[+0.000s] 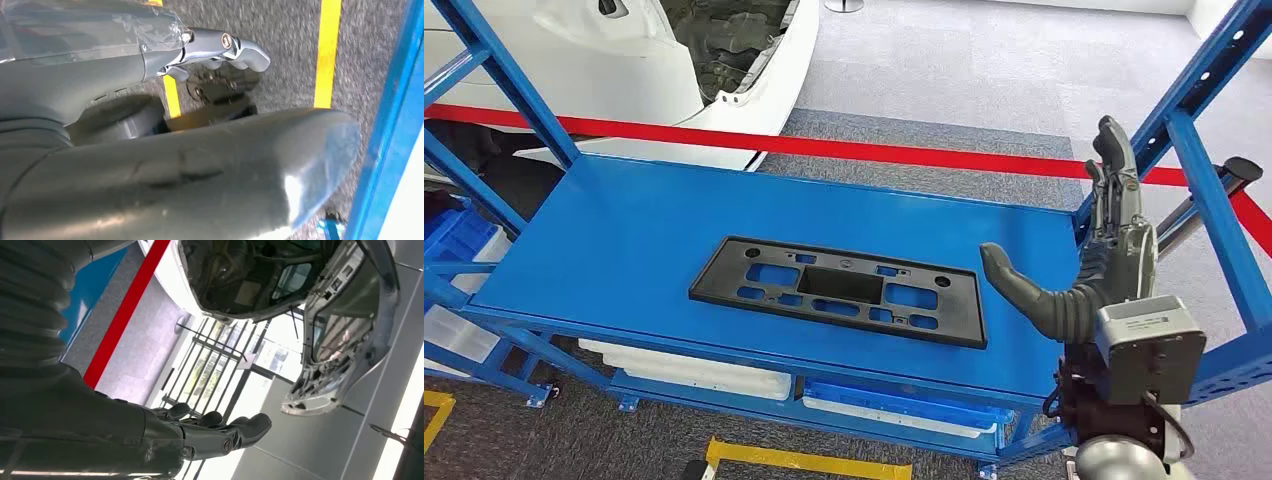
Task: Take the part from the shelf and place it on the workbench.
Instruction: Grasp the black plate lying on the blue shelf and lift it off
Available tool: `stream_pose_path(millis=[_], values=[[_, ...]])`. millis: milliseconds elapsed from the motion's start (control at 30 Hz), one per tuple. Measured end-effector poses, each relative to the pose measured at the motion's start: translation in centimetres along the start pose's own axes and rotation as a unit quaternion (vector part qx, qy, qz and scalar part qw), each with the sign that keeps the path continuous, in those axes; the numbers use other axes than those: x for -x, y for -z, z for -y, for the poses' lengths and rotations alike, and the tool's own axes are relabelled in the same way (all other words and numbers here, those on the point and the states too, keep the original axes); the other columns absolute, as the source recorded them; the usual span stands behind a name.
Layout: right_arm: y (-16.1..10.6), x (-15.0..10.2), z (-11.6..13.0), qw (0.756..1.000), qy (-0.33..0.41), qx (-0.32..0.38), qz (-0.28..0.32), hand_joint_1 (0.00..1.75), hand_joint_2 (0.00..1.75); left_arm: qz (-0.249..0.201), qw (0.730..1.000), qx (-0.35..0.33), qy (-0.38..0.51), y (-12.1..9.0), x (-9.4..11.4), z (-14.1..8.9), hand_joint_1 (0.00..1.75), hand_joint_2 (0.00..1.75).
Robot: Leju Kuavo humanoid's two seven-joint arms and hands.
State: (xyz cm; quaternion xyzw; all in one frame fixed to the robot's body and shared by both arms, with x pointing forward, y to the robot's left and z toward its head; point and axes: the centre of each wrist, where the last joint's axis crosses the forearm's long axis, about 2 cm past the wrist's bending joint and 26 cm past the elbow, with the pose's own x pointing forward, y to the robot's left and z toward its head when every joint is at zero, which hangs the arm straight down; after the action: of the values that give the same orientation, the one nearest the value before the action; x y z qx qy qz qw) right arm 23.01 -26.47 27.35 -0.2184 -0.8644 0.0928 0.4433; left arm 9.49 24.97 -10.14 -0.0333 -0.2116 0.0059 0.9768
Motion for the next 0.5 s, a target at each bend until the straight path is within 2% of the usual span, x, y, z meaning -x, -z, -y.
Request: stream_pose_path(millis=[500], values=[[-0.29, 0.71, -0.69, 0.996, -0.071, -0.036, -0.028, 0.00, 1.75, 0.000, 1.000, 0.001, -0.003, 0.02, -0.11, 0.06, 0.00, 0.00]])
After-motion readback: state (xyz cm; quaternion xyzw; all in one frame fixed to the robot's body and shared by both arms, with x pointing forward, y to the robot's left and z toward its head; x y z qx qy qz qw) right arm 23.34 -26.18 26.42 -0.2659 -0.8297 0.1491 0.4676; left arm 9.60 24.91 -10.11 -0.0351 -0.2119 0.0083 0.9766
